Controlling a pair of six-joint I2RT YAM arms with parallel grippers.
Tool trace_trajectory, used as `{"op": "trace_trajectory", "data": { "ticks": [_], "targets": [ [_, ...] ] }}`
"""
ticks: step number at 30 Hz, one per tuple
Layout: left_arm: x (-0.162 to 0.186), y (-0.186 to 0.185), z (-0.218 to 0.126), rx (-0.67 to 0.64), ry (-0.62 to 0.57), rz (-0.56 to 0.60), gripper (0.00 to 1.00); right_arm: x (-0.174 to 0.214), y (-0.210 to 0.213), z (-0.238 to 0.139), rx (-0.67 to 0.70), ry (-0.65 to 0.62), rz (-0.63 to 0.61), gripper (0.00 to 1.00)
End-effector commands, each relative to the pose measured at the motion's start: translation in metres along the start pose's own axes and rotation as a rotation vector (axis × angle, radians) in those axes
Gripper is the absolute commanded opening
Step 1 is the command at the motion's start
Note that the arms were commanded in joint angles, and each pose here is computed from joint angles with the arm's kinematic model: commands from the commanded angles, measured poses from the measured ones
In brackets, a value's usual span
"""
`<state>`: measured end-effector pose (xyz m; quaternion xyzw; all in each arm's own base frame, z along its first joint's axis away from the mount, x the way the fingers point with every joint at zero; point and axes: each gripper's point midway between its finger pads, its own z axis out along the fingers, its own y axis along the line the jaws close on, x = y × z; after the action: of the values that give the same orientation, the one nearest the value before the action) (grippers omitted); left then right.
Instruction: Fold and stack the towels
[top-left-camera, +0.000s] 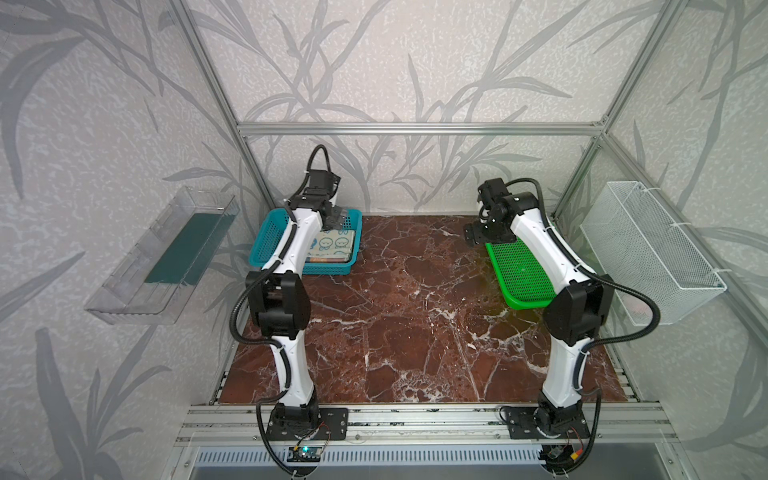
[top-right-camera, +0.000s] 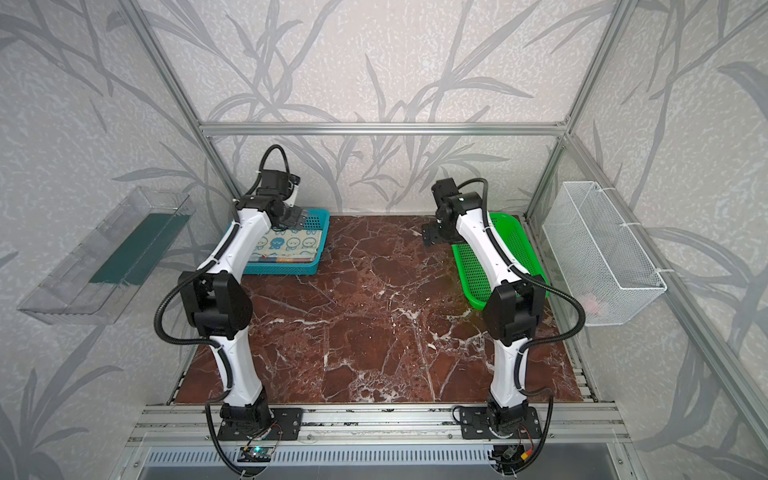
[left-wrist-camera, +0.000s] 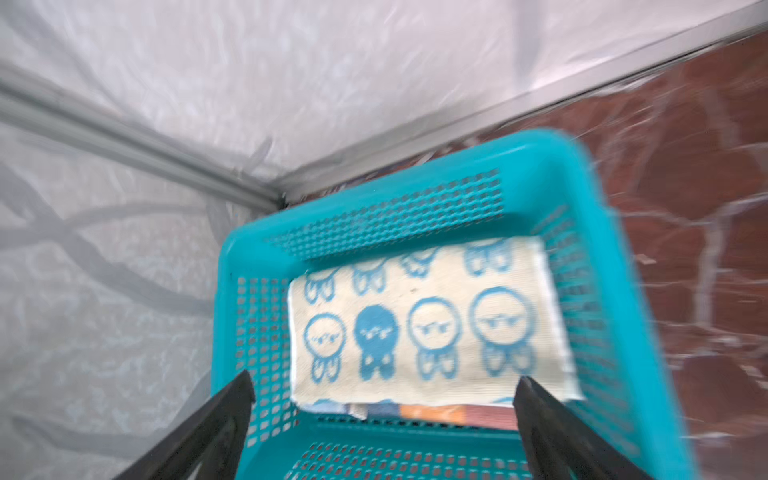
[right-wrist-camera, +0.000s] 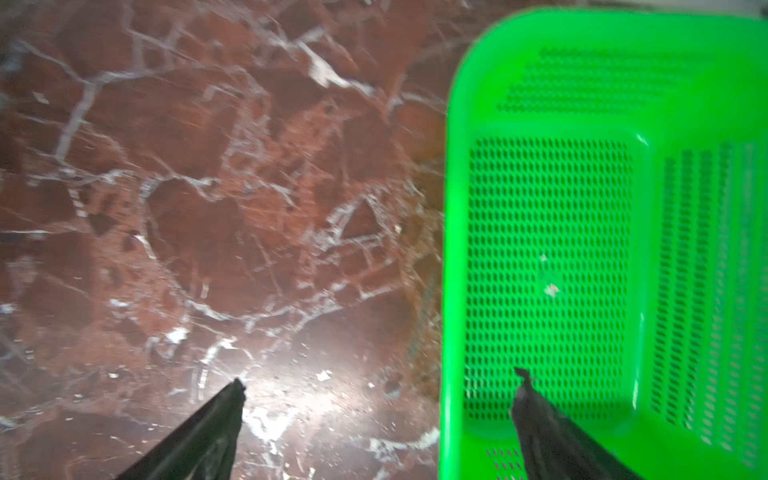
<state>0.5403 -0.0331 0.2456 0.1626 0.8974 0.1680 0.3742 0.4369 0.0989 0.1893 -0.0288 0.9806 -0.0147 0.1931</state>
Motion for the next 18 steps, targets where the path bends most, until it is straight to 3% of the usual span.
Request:
{"op": "trace_trajectory", "data": {
  "ticks": [1, 8, 12, 18],
  "targets": [
    [-0.030, -0.049, -0.034, 0.046, -0.129, 0.073, 0.99, 0.023, -0.023, 0.011, 0.038, 0.013, 0.054, 0.94],
    [-0.048, -0.147, -0.088, 0.214, -0.226, 0.133, 0.99, 0.078, -0.030, 0.056, 0.027, 0.180, 0.065, 0.75],
    [-0.040, -0.190, -0.107, 0.330, -0.249, 0.127, 0.99, 0.087, -0.031, 0.077, 0.043, 0.207, 0.078, 0.59],
    [-0.021, -0.216, -0.121, 0.390, -0.237, 0.106, 0.99, 0.083, -0.007, 0.087, -0.037, 0.211, 0.079, 0.24]
  ]
}}
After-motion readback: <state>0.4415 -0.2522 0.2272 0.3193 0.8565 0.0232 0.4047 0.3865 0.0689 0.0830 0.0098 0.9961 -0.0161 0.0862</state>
